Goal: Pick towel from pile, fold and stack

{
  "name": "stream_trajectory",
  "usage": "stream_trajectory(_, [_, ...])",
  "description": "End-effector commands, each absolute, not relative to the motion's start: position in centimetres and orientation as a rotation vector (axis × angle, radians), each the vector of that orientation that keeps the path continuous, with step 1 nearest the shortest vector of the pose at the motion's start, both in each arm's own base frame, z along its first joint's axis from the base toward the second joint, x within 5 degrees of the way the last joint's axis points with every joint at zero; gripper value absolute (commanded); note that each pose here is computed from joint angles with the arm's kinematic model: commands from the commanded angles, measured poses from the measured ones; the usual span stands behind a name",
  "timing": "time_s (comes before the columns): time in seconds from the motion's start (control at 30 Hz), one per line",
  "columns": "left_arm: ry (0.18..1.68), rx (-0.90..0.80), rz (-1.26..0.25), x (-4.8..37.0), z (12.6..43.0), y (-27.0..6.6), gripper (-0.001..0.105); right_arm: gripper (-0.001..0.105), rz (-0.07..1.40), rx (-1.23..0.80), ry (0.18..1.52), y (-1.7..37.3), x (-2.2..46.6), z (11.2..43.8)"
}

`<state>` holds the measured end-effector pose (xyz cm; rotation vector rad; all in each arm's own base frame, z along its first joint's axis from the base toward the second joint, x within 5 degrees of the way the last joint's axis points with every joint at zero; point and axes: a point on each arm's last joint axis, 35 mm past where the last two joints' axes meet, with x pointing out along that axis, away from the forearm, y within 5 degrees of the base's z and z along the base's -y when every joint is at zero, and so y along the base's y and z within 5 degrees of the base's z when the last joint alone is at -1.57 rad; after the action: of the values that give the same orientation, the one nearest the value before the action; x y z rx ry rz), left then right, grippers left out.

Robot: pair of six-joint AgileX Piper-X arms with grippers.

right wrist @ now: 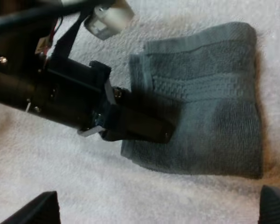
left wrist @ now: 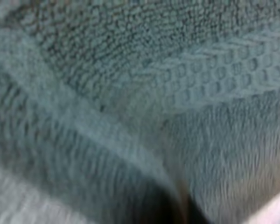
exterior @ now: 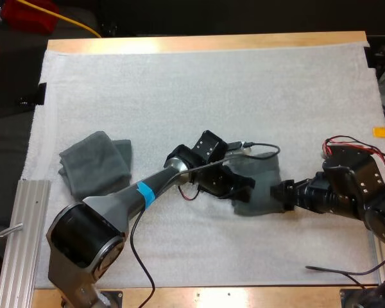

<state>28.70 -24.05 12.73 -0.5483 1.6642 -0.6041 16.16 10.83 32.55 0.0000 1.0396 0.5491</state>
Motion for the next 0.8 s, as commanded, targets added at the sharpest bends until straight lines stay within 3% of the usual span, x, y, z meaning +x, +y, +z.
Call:
stream_trajectory(0.0, [1.65, -0.521, -0.627, 28.6, 13.6, -24.0, 0.0, 0.081, 0.59, 0.009, 1.026, 10.8, 15.9, 32.9])
stream_trajectory(0.77, [1.532, -0.42, -0.608, 30.2, 18.9, -15.5, 0.0, 0.081, 0.789, 0.125, 0.927, 12.0, 16.6, 34.1])
